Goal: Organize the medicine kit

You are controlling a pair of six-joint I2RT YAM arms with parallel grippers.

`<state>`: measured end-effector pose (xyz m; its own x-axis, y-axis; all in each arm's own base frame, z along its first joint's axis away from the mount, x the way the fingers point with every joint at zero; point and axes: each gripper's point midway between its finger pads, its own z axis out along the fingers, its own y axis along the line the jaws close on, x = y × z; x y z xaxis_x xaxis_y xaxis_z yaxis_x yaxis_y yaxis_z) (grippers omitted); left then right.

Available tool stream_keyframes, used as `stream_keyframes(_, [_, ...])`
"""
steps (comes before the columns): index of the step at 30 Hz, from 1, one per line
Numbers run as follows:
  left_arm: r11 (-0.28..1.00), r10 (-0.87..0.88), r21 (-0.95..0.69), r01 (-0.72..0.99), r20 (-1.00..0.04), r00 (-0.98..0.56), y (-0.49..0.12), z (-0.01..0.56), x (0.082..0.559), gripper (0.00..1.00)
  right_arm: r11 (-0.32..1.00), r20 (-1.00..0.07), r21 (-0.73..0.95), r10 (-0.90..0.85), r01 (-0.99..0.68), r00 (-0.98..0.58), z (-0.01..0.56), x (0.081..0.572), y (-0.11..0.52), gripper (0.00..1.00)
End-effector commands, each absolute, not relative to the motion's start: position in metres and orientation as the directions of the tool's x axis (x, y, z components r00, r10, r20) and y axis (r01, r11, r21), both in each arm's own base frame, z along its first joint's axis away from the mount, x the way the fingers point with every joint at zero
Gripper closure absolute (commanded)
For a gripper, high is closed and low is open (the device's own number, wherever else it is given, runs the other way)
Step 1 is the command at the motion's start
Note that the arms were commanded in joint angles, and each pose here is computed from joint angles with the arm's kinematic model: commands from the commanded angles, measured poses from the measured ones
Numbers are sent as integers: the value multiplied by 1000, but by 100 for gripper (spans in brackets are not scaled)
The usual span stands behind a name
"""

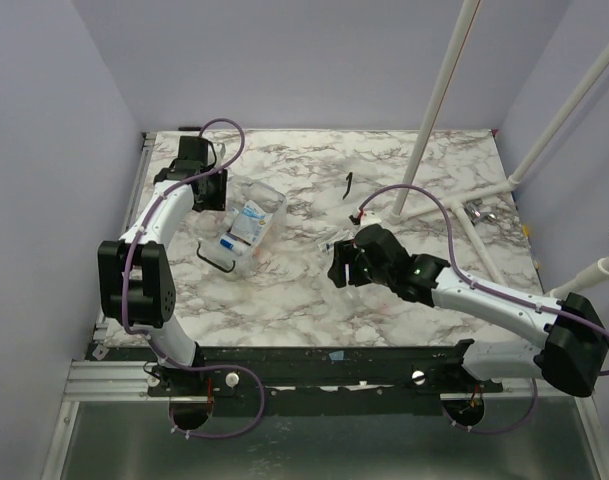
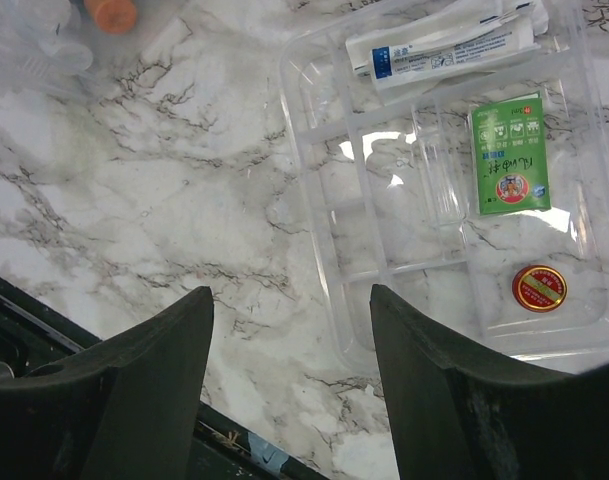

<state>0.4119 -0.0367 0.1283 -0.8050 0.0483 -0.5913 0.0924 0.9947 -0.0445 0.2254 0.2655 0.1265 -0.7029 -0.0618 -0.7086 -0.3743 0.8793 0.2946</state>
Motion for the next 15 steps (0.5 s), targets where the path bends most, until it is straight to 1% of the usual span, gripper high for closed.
stream_keyframes(1, [993, 13, -92, 72, -525, -851, -41, 108, 403, 64, 874, -702, 294, -76, -386, -708, 121, 223, 268, 33])
stream_keyframes(3, [992, -6, -109, 57, -504, -864, -43, 102, 401, 71, 877, -700, 289, -80, -384, -709, 121, 224, 267, 33])
stream_keyframes(8, [991, -45, -133, 26, -504, -863, -46, 102, 397, 81, 893, -706, 255, -90, -370, -702, 120, 227, 261, 33])
stream_keyframes(11, [990, -72, -144, 1, -500, -863, -46, 104, 390, 92, 915, -719, 213, -90, -341, -689, 121, 234, 253, 33])
stream_keyframes(15, [985, -120, -167, -40, -501, -857, -47, 107, 377, 98, 943, -734, 125, -122, -308, -669, 122, 245, 243, 33])
